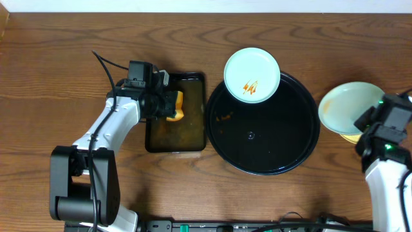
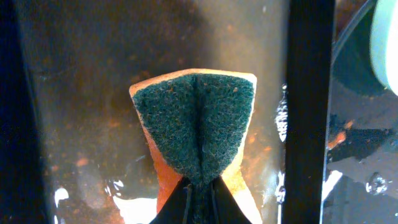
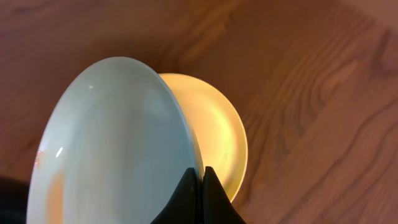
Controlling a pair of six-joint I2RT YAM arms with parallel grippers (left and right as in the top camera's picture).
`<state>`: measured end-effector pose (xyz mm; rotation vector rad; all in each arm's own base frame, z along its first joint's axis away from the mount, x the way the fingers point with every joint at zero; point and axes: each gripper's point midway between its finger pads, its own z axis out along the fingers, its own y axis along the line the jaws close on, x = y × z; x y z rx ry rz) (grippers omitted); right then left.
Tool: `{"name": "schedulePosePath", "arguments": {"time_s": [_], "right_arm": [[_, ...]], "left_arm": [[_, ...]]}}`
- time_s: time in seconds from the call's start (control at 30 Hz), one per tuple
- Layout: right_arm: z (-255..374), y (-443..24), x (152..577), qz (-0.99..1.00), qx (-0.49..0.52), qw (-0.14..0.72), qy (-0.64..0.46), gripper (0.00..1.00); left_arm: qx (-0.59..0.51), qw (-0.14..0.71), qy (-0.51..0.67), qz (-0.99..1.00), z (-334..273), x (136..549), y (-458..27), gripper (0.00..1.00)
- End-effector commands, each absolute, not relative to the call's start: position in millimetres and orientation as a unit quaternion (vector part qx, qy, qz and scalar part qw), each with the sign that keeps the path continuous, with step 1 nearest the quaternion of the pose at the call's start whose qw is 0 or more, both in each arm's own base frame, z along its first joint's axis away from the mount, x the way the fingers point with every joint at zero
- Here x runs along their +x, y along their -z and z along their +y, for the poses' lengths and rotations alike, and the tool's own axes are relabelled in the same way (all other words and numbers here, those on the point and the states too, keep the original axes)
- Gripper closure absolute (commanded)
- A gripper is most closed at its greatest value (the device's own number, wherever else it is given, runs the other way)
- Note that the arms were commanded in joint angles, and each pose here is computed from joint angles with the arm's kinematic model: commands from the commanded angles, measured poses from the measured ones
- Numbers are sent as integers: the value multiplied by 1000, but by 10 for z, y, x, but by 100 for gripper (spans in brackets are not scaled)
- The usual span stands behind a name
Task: Clean dirty plates on tray and stack at the side
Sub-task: 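Carry the pale blue plate right and stack it on the yellow plate, then move the right gripper back to the remaining pale blue plate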
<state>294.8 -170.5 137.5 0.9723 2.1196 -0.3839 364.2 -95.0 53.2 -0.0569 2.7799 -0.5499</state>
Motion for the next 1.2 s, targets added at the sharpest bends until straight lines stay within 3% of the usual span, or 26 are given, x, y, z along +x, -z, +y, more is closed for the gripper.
{"name": "schedulePosePath", "arguments": {"time_s": [0.0, 0.23, 0.37, 0.43, 0.63, 0.73, 0.9, 1.17], "right_arm": [[-1800, -1177, 2970, 830, 413, 364, 91, 99], [-2074, -991, 2941, 820, 444, 357, 59, 96], [-1974, -1090, 3121, 829, 409, 380, 13, 60], [-1827, -1231, 3301, 838, 368, 402, -27, 55], [-992, -1675, 3788, 862, 208, 438, -146, 61], [-454, -1695, 3903, 878, 121, 432, -164, 54], [207, -1680, 3998, 898, 16, 406, -171, 52], [589, -1758, 4348, 937, -54, 303, -162, 41]], "left_arm": [[-14, 152, 180, 972, -916, 3609, -525, 92], [-14, 150, 180, 972, -917, 3601, -522, 92], [-14, 150, 180, 972, -917, 3600, -522, 92], [-14, 150, 180, 972, -917, 3600, -522, 92], [-14, 150, 180, 972, -917, 3601, -521, 92], [-14, 150, 180, 972, -917, 3601, -521, 92], [-14, 150, 180, 972, -917, 3601, -521, 92], [-14, 150, 180, 972, -917, 3601, -521, 92]]}}
